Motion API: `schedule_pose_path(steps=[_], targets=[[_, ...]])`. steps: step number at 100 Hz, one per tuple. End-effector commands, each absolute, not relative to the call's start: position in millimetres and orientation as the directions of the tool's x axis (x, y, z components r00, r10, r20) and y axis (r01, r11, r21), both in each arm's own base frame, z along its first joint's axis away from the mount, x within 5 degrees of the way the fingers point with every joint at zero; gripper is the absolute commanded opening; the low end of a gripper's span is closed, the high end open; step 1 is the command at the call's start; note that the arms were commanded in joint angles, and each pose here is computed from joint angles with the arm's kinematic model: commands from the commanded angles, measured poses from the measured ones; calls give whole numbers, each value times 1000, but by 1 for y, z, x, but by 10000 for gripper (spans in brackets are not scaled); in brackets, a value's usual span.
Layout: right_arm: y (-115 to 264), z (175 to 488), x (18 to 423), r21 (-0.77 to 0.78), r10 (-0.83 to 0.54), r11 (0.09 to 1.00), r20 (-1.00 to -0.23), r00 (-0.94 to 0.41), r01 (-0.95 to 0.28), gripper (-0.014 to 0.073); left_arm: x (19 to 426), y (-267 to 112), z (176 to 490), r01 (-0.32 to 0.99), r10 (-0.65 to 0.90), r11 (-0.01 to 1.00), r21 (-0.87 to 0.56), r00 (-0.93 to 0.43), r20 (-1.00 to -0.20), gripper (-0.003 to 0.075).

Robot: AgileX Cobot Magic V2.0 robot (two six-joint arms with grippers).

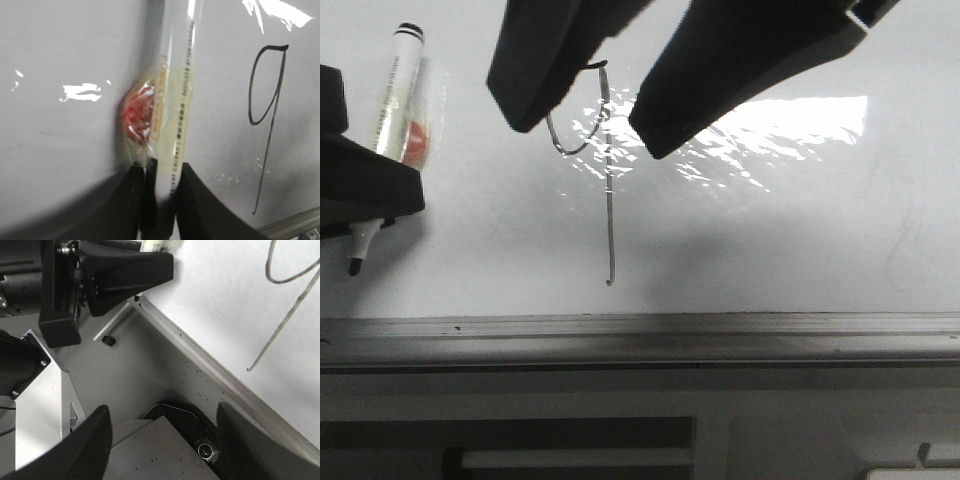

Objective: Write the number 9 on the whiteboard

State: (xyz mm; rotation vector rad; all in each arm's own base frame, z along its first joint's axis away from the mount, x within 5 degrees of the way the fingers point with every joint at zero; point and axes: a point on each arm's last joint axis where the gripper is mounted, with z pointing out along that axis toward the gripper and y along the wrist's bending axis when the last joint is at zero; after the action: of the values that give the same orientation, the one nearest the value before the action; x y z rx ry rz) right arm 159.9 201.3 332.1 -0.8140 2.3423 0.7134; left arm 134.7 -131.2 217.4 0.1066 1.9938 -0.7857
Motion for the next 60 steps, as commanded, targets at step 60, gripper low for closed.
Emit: schedule_pose_path(steps=[60], targets=[[200, 351, 159, 302, -323, 660, -713, -622, -688, 398, 137, -131, 236, 444, -233, 785, -432, -434, -870, 486]])
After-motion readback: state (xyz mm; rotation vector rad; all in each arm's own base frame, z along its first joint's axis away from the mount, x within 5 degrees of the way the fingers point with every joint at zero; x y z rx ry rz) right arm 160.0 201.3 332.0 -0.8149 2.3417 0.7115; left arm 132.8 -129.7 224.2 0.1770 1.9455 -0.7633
